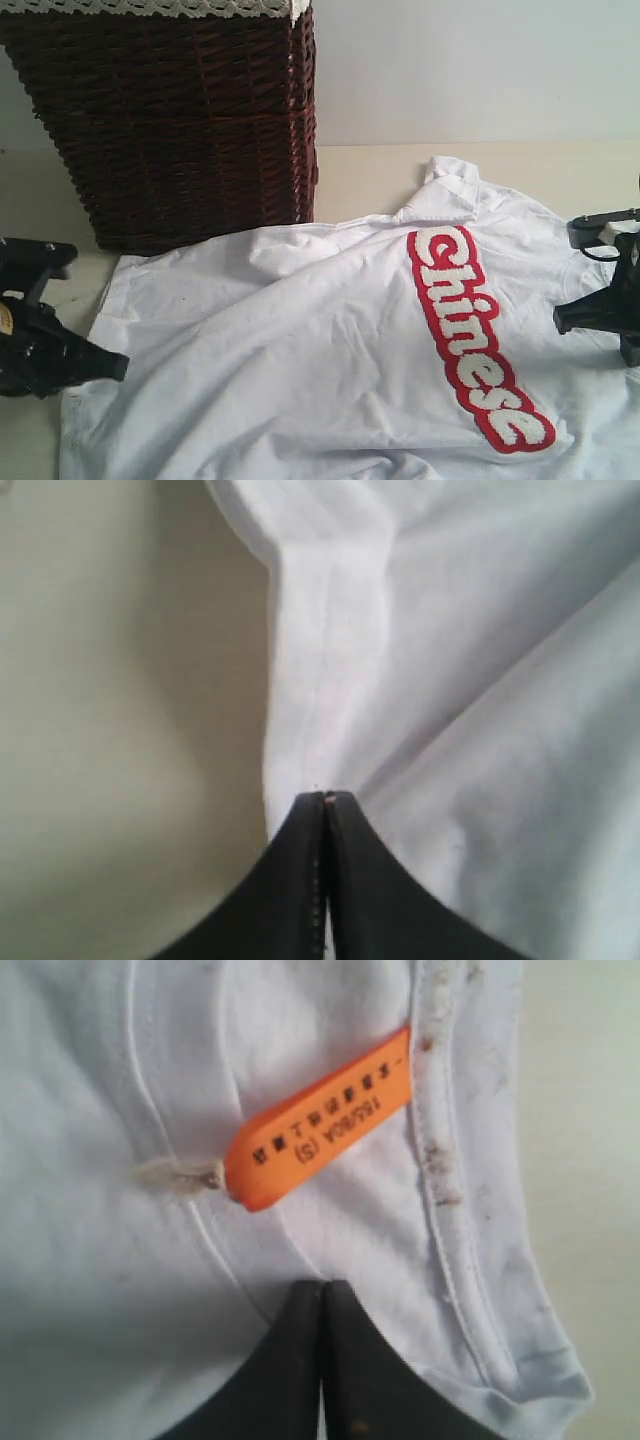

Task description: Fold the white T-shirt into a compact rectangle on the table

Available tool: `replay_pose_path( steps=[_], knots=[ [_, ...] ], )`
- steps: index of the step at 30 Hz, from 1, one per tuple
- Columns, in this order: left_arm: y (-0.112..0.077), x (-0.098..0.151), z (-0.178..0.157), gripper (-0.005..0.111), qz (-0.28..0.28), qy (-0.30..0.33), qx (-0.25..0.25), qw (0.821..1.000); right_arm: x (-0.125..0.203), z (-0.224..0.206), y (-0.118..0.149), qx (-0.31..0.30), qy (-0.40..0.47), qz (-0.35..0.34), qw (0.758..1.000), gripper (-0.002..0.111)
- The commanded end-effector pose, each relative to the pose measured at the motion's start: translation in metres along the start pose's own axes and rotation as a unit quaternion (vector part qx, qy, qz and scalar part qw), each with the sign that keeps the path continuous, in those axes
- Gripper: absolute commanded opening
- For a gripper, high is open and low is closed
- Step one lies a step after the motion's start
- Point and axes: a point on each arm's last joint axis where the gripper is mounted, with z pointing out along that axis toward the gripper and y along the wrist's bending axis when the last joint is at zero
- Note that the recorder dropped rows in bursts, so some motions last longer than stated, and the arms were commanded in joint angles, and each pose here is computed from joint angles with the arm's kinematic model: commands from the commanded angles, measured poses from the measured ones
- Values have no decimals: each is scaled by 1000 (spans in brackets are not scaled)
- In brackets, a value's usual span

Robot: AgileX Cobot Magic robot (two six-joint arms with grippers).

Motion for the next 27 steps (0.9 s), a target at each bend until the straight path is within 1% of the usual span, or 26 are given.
replay_pose_path(
  steps=[1, 2, 3, 4, 5, 8, 9, 10, 11, 13, 17, 18, 19, 22, 24, 27],
  knots=[
    [-3, -8, -44, 0, -23, -120, 32, 992, -5, -3, 0, -6, -8, 16, 1000, 0],
    [-10, -5, -54, 0, -20, -137, 46, 989, -7, -4, 0, -11, -9, 9, 1000, 0],
    [-22, 1, -61, 0, 4, -141, 63, 988, -8, -5, 2, -20, -11, 5, 1000, 0],
    [-38, 11, -64, 0, 36, -136, 85, 986, -10, -7, 3, -25, -13, 5, 1000, 0],
    [-58, 22, -64, 0, 78, -123, 110, 983, -12, -8, 3, -27, -16, 5, 999, 0],
    [-104, 48, -61, 0, 174, -84, 158, 968, -13, -8, 3, -31, -23, 8, 999, 0],
    [-109, 51, -58, 0, 172, -63, 157, 971, -13, -8, 4, -32, -22, 7, 999, 0],
    [-111, 54, -53, 0, 174, -35, 147, 973, -12, -8, 5, -37, -22, 4, 999, 0],
    [-113, 58, -41, 0, 181, 6, 127, 975, -12, -8, 6, -47, -20, 2, 999, 0],
    [-115, 64, -24, 0, 171, 41, 115, 978, -13, -8, 8, -54, -22, 1, 998, 0],
    [-119, 74, -16, 0, 197, 72, 109, 972, -13, -8, 8, -56, -25, 3, 998, 0],
    [-114, 78, -11, 0, 212, 100, 92, 968, -13, -8, 8, -56, -25, 3, 998, 0],
    [-111, 79, -7, 0, 212, 115, 83, 967, -13, -8, 8, -56, -25, 3, 998, 0],
    [-99, 76, 0, 0, 190, 140, 63, 970, -13, -8, 8, -56, -25, 3, 998, 0],
    [-94, 77, -3, 0, 190, 159, 55, 967, -13, -8, 8, -56, -25, 1, 998, 0],
    [-91, 77, -13, 0, 190, 168, 52, 966, -14, -8, 8, -54, -30, -4, 998, 0]
  ],
)
